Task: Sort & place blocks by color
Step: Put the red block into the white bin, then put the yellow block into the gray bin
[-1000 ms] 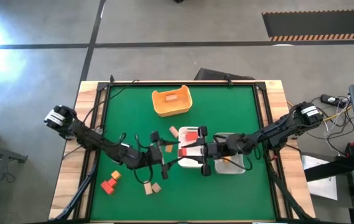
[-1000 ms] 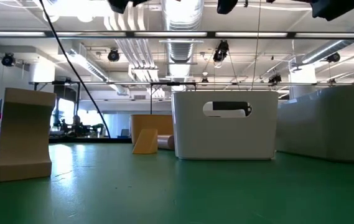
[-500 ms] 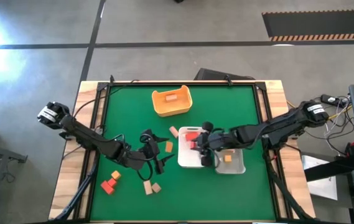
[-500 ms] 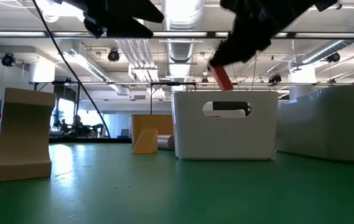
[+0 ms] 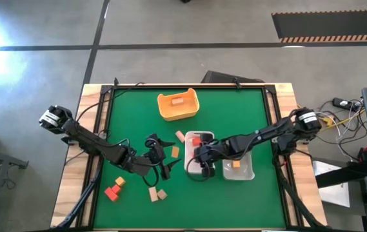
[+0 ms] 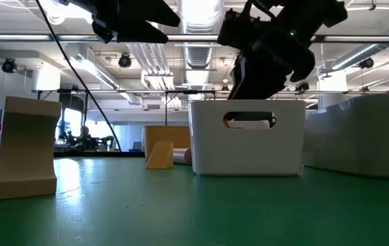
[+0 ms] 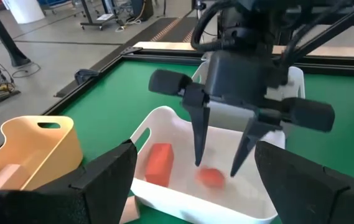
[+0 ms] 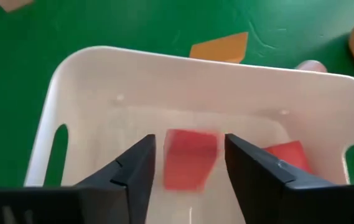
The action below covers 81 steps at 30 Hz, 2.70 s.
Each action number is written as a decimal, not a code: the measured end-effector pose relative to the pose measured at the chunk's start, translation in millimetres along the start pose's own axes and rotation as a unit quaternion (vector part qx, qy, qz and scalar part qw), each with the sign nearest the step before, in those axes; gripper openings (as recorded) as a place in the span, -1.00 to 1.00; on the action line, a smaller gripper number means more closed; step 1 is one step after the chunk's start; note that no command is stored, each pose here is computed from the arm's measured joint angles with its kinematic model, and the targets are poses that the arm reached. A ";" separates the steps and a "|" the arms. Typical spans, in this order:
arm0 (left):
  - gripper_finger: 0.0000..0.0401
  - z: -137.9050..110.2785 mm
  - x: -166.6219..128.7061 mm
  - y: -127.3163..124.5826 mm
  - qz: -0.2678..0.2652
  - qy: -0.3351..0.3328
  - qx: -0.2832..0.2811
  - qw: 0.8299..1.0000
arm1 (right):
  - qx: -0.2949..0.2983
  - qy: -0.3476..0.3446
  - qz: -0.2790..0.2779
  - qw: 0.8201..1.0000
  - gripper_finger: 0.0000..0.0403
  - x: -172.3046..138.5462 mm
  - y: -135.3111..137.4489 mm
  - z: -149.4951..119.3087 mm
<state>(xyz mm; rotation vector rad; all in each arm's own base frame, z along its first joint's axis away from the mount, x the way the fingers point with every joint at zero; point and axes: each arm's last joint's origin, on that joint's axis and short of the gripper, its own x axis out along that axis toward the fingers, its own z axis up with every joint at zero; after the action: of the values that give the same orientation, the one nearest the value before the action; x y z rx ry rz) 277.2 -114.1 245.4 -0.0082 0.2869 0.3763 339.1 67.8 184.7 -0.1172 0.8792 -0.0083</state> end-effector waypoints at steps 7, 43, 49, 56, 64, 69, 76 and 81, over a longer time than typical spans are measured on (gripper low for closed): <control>0.54 -1.8 0.2 0.4 0.000 0.001 0.000 1.000 | -0.019 0.029 0.002 0.999 -0.02 2.0 1.2 9.2; 0.54 -30.8 47.1 42.6 0.067 0.063 -0.081 0.992 | -0.089 -0.248 -0.006 0.965 0.00 -101.9 -18.1 -49.2; 0.54 -34.9 49.2 39.3 0.040 0.079 -0.057 0.994 | -0.106 -0.304 -0.012 0.947 0.00 -128.6 -22.7 -45.1; 0.54 -35.7 49.3 38.6 0.016 0.088 -0.009 0.996 | -0.124 -0.337 0.002 0.933 0.00 -144.1 -24.4 -44.8; 0.54 -48.1 47.7 42.2 0.015 0.103 0.001 0.995 | -0.128 -0.321 0.003 0.938 0.00 -135.8 -23.0 -48.4; 0.54 -68.8 43.4 48.4 0.025 0.126 -0.028 0.991 | -0.127 -0.308 0.006 0.943 0.00 -128.5 -21.6 -49.3; 0.54 -89.7 38.3 57.2 0.020 0.097 -0.060 0.993 | -0.126 -0.309 0.006 0.943 0.00 -120.4 -19.7 -46.7; 0.54 -101.0 38.2 59.3 0.012 0.067 -0.073 0.995 | -0.126 -0.307 0.007 0.943 0.00 -117.5 -19.1 -46.2</control>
<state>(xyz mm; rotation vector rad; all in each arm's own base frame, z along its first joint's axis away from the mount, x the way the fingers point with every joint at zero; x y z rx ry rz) 261.9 -51.3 140.5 -0.1736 0.3928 0.4200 229.3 50.7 247.7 -0.3342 0.2517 0.1473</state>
